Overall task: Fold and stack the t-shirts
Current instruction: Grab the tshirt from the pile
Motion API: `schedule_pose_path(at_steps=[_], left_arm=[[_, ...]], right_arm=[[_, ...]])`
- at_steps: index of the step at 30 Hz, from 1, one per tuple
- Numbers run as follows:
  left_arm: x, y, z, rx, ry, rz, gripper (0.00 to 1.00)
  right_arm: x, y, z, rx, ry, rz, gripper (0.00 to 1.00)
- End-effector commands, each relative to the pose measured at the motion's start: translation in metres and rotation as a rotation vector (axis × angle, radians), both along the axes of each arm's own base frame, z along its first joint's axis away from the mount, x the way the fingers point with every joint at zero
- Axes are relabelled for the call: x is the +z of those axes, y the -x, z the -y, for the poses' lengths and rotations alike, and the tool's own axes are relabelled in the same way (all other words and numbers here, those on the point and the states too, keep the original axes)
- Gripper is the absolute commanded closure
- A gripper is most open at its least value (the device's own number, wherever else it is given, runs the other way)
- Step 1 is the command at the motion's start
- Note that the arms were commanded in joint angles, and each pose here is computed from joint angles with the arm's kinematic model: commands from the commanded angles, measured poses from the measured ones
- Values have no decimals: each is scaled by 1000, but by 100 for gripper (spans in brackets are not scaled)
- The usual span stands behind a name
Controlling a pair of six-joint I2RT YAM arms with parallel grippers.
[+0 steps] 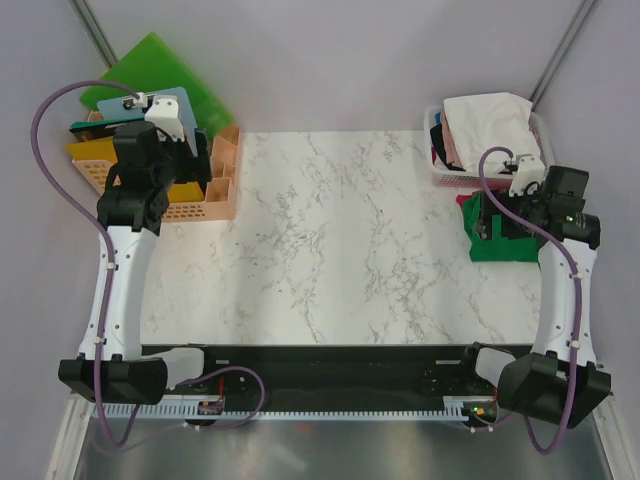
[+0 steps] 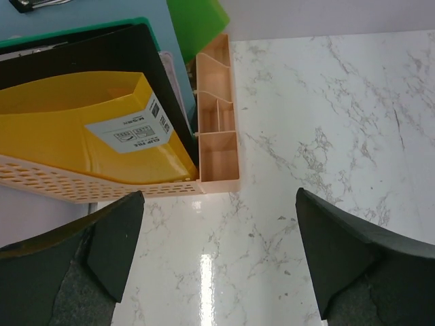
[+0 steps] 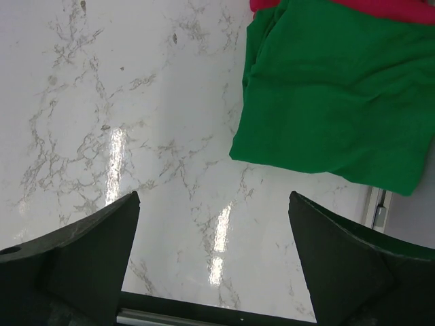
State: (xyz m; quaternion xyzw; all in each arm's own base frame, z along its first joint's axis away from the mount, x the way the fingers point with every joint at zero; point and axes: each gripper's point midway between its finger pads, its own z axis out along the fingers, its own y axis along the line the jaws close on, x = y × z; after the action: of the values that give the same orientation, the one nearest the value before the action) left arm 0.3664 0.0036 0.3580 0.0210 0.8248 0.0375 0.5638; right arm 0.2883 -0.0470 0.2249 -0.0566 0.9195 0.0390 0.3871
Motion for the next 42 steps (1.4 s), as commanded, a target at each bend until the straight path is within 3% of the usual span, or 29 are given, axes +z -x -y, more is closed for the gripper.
schedule_pose_path(at_steps=[1, 4, 6, 10, 14, 17, 18, 21, 26, 28, 30, 31, 35, 42], left_arm=[[28, -2, 13, -43, 60, 100, 0], [17, 15, 43, -241, 70, 84, 0], [6, 34, 58, -414, -35, 75, 0], [-15, 44, 72, -513, -18, -3, 0], [-57, 54, 69, -548, -27, -229, 0], [-60, 72, 78, -611, -23, -181, 0], [-43, 86, 82, -626, -28, -101, 0], [-40, 92, 76, -572, -40, -32, 0], [-51, 110, 64, -544, -113, -37, 0], [-56, 112, 58, -512, -123, -50, 0], [-60, 115, 54, -489, -126, -61, 0], [-62, 115, 54, -485, -119, -67, 0], [-85, 120, 60, -515, -83, -116, 0], [-104, 113, 60, -499, -60, -167, 0]], right_arm=[[13, 3, 3, 8, 51, 63, 2], [19, 9, 2, 17, 73, 93, 2], [18, 14, 3, 11, 85, 94, 2], [19, 31, 4, 22, 134, 89, 2], [8, 55, -2, 79, 150, -2, 2], [15, 52, -6, 58, 115, 22, 2], [20, 49, -5, 37, 109, 46, 2], [51, 23, 8, -70, 107, 164, 2], [78, -51, 24, -116, 15, 170, 2], [58, -85, 23, -114, -85, 99, 3], [70, -116, 20, -98, -135, 120, 7], [46, -136, 23, -110, -148, 57, 8], [52, -189, 34, -143, -92, 73, 8], [-2, -242, 47, -157, -29, -3, 18]])
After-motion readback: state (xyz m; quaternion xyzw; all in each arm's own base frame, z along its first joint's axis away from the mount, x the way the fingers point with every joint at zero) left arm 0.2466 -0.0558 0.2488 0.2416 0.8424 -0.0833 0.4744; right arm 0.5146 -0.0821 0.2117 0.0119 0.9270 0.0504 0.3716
